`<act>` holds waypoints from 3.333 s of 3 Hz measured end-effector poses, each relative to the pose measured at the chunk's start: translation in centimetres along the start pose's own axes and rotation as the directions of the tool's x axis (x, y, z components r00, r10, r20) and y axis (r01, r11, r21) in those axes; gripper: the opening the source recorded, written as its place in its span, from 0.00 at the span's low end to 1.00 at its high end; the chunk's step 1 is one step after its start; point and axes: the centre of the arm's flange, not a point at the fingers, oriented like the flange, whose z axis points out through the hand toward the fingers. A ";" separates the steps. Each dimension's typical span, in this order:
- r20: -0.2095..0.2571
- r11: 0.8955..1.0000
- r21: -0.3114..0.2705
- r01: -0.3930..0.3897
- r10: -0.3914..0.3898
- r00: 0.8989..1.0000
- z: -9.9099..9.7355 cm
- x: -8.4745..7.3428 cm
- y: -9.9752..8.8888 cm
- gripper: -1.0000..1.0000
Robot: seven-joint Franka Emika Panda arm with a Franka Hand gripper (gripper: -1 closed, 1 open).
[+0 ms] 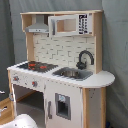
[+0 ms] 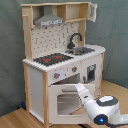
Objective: Play with the kitchen
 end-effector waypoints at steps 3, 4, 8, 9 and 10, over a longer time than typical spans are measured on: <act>-0.088 0.989 -0.022 0.148 -0.150 0.985 -2.1 3.5 6.8 1.00; -0.104 0.972 -0.037 0.232 -0.234 0.967 -2.1 4.3 8.3 1.00; -0.177 0.821 -0.116 0.559 -0.571 0.801 -2.5 6.7 12.4 1.00; -0.198 0.755 -0.148 0.638 -0.655 0.729 -2.5 7.0 12.9 1.00; -0.217 0.692 -0.180 0.699 -0.721 0.658 -2.4 6.9 13.2 1.00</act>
